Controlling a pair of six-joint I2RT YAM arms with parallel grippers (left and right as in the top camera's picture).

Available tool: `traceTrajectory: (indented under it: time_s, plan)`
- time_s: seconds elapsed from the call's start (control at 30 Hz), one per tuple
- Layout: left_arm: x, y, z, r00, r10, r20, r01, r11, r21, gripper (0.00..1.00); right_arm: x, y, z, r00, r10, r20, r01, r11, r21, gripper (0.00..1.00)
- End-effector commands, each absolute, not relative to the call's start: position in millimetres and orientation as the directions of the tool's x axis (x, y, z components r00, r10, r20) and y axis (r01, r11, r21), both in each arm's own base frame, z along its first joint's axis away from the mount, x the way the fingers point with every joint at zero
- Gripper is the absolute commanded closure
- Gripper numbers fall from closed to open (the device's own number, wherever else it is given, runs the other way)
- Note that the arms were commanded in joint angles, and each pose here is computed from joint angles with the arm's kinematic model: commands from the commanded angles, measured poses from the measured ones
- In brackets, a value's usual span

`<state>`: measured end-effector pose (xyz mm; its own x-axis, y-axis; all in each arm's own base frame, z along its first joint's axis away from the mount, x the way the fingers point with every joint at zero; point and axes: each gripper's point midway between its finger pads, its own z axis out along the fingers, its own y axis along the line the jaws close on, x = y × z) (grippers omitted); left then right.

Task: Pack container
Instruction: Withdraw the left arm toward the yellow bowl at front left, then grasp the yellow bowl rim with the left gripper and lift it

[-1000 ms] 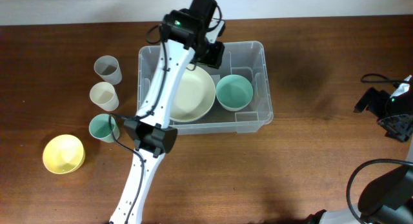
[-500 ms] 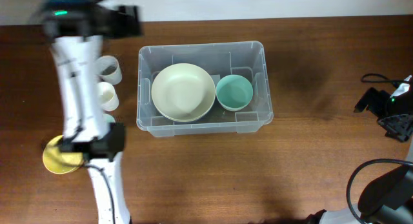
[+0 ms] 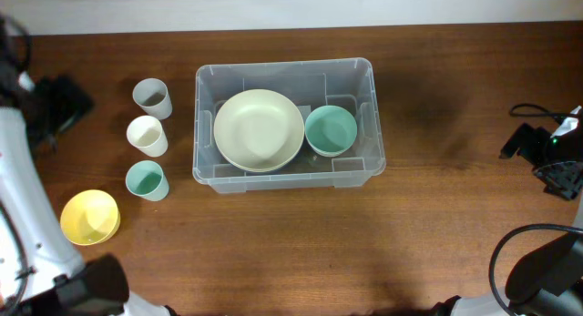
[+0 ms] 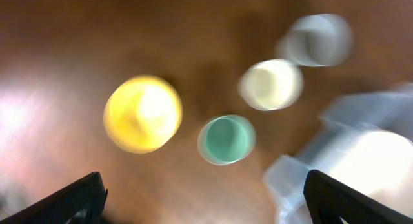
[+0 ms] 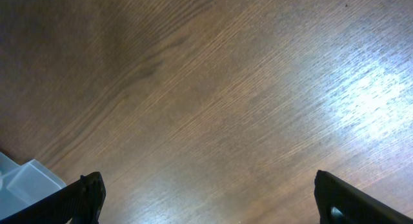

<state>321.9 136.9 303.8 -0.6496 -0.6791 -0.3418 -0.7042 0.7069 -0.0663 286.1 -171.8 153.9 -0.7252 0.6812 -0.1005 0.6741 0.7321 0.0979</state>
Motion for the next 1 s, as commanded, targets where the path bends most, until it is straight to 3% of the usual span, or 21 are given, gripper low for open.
traceTrajectory:
  time_s: [0.0, 0.1, 0.27, 0.67, 0.97]
  plan:
    - [268.7, 176.4, 285.9, -0.375, -0.87, -0.321, -0.914, 0.405, -0.03, 0.0, 285.6, -171.5, 155.1, -0.729, 0.677, -0.106, 0.669, 0.736, 0.1, 0.01]
    - [245.0, 198.1, 260.6, -0.268, -0.927, -0.262, -0.957, 0.288, -0.043, 0.0, 285.6, -171.5, 155.1, -0.729, 0.677, -0.106, 0.669, 0.736, 0.1, 0.01]
    - [233.1, 202.7, 212.6, -0.194, -0.975, -0.113, -0.976, 0.203, -0.077, 0.0, 285.5, -171.5, 155.1, -0.729, 0.676, -0.106, 0.669, 0.737, 0.1, 0.02]
    - [212.3, 185.3, 96.4, -0.163, -0.986, 0.027, -0.987, 0.163, -0.007, 0.0, 285.5, -171.5, 155.1, -0.729, 0.677, -0.106, 0.669, 0.736, 0.1, 0.01]
    - [203.8, 180.4, 66.7, -0.124, -0.992, 0.038, -0.992, 0.124, 0.004, 0.0, 285.5, -171.5, 155.2, -0.729, 0.677, -0.107, 0.669, 0.736, 0.1, 0.01]
